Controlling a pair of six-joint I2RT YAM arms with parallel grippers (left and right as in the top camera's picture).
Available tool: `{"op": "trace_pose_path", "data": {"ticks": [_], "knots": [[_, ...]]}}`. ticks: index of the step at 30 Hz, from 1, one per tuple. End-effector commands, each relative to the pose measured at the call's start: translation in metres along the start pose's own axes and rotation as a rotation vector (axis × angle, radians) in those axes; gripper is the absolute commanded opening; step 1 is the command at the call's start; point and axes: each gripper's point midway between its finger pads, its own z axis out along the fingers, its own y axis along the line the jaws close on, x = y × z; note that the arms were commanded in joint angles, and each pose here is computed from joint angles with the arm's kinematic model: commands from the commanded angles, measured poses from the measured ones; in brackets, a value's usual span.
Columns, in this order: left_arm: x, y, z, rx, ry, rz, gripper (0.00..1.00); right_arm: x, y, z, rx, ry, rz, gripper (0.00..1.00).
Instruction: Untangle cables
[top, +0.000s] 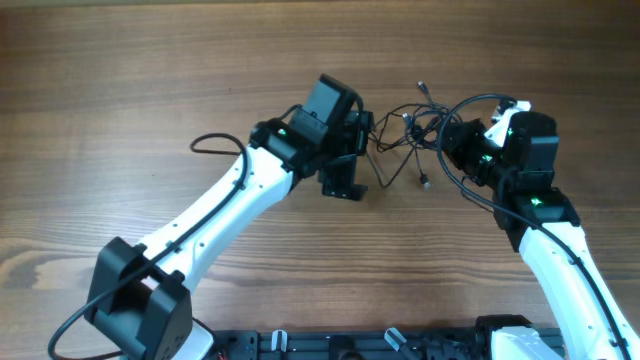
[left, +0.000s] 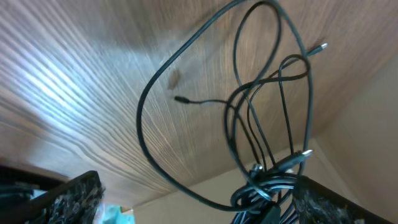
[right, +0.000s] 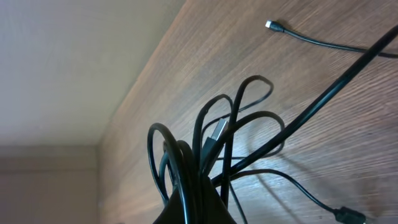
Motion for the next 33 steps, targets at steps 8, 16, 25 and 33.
{"op": "trace_pose_path", "data": {"ticks": [8,16,25,33], "knots": [[0.026,0.0,0.01,0.04,0.006,-0.114,1.0,0.029,0.025,0.008,-0.045,0.052,0.043,0.04],[0.017,-0.006,0.01,0.078,-0.049,-0.115,1.0,0.037,0.03,0.009,-0.061,0.086,0.082,0.04],[0.007,-0.016,0.008,0.134,-0.102,-0.116,1.0,0.041,0.033,0.008,-0.076,0.112,0.079,0.04],[-0.001,-0.018,0.011,0.146,-0.135,-0.12,1.0,0.051,0.041,0.006,-0.117,0.174,0.085,0.04]]}}
